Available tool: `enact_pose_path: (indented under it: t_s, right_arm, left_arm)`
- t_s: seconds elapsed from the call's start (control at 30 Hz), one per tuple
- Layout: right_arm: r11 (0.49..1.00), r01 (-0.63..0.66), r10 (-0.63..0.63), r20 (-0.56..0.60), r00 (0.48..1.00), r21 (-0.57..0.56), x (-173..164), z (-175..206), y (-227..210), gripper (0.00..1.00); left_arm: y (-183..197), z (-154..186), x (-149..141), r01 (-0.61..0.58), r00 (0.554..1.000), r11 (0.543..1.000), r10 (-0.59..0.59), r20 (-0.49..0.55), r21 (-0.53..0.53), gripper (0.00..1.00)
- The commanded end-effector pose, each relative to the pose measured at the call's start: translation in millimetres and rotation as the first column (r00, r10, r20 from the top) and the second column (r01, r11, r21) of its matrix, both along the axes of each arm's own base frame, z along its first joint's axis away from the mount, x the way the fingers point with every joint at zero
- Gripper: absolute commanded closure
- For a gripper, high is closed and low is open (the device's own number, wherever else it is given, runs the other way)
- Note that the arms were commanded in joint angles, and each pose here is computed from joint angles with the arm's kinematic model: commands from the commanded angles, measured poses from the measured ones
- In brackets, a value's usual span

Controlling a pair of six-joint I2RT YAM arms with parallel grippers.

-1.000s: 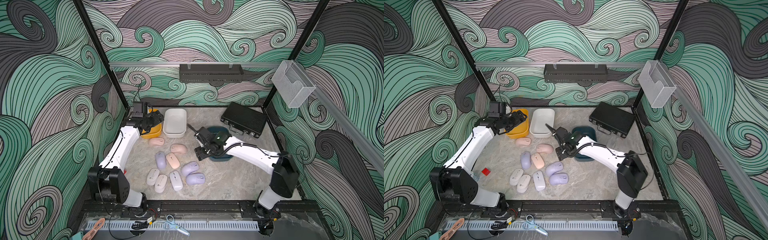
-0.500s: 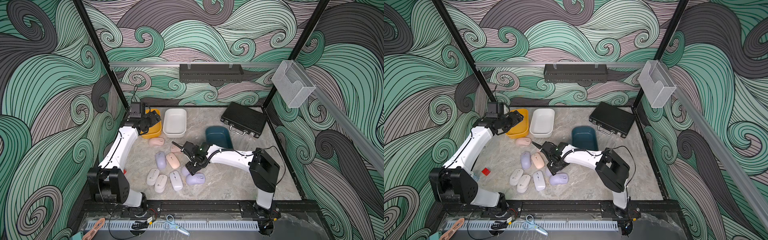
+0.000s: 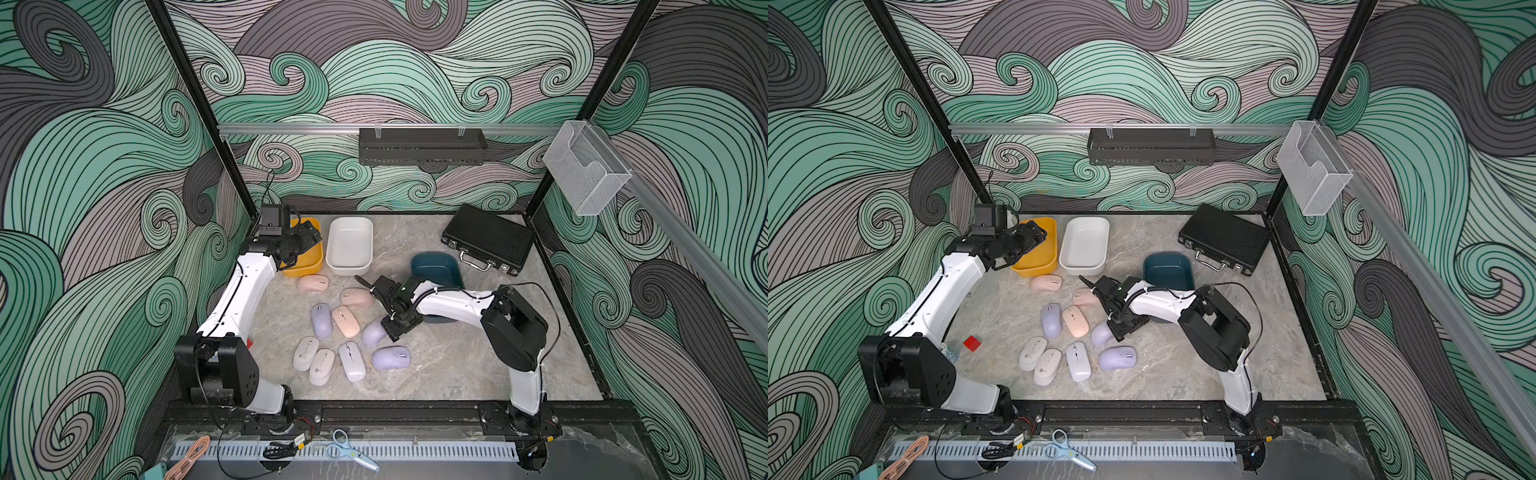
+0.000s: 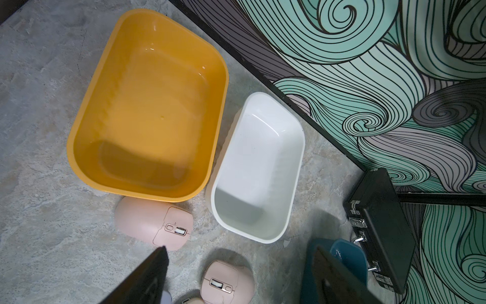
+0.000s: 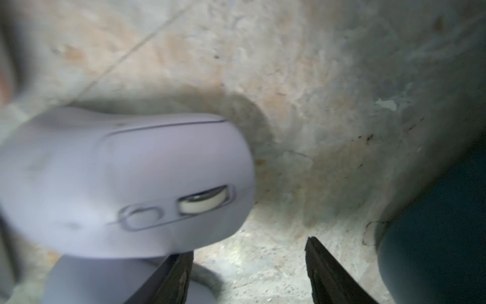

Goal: Place the mice by color into the storage box
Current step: Adjust the mouse at the center of the board, then pick up the mouse from the center of the board.

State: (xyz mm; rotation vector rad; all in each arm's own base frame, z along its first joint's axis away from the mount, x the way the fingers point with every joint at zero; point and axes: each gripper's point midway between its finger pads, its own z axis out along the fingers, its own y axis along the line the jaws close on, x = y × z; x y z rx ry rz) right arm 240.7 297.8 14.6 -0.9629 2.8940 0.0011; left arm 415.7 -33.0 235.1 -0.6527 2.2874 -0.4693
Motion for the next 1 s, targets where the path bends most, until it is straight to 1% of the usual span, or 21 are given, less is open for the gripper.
enact_pose_path:
  t_s: [0.0, 0.13, 0.23, 0.4, 0.47, 0.53, 0.57, 0.63, 0.7, 0.8, 0.97]
  right_arm:
    - [0.999, 0.038, -0.038, 0.033, 0.999, -0.014, 21.7, -6.3, -0.3, 0.32]
    - [0.997, 0.082, -0.082, 0.097, 0.992, -0.001, 46.3, -2.6, 10.2, 0.32]
    - [0.995, 0.088, -0.092, 0.117, 0.989, 0.039, 59.7, 7.3, 24.3, 0.32]
    - [0.991, 0.109, -0.119, 0.139, 0.983, 0.079, 72.3, 31.4, 38.0, 0.33]
    - [0.985, 0.144, -0.157, 0.141, 0.978, 0.096, 72.9, 44.3, 39.2, 0.34]
    - [0.971, 0.209, -0.226, 0.152, 0.962, 0.118, 71.3, 58.8, 39.1, 0.33]
    - [0.965, 0.226, -0.245, 0.150, 0.958, 0.134, 68.8, 63.2, 41.6, 0.35]
    - [0.960, 0.233, -0.256, 0.148, 0.955, 0.157, 61.3, 69.9, 52.0, 0.39]
    - [0.961, 0.223, -0.249, 0.158, 0.956, 0.166, 54.7, 71.9, 63.6, 0.39]
    - [0.949, 0.257, -0.281, 0.115, 0.953, 0.184, 45.6, 66.1, 78.3, 0.38]
    - [0.936, 0.324, -0.337, 0.078, 0.938, 0.140, 32.3, 51.0, 87.4, 0.30]
  left_arm:
    - [1.7, -2.0, 0.1, -0.003, 1.000, 1.000, 0.003, -0.008, -0.011, 0.15]
    - [2.3, -2.8, -0.3, -0.004, 1.000, 1.000, 0.004, -0.011, -0.009, 0.15]
    - [2.4, -2.3, -0.1, -0.005, 1.000, 1.000, 0.005, -0.010, -0.009, 0.15]
    - [4.2, 0.1, -1.1, -0.012, 1.000, 1.000, 0.012, -0.004, -0.002, 0.15]
    - [8.2, 0.6, -2.2, -0.030, 1.000, 0.999, 0.030, -0.005, 0.011, 0.15]
    - [13.6, 1.0, -3.7, -0.057, 0.998, 0.998, 0.057, -0.007, 0.026, 0.15]
    - [15.8, 0.8, -4.4, -0.070, 0.997, 0.997, 0.070, -0.009, 0.032, 0.15]
    - [21.4, 0.4, -6.1, -0.099, 0.995, 0.994, 0.099, -0.012, 0.044, 0.15]
    - [23.6, 0.8, -7.6, -0.108, 0.994, 0.993, 0.109, -0.015, 0.046, 0.15]
    - [24.3, 4.5, -8.2, -0.105, 0.994, 0.993, 0.106, -0.019, 0.045, 0.15]
    - [25.0, 5.5, -8.1, -0.109, 0.994, 0.993, 0.109, -0.009, 0.041, 0.15]
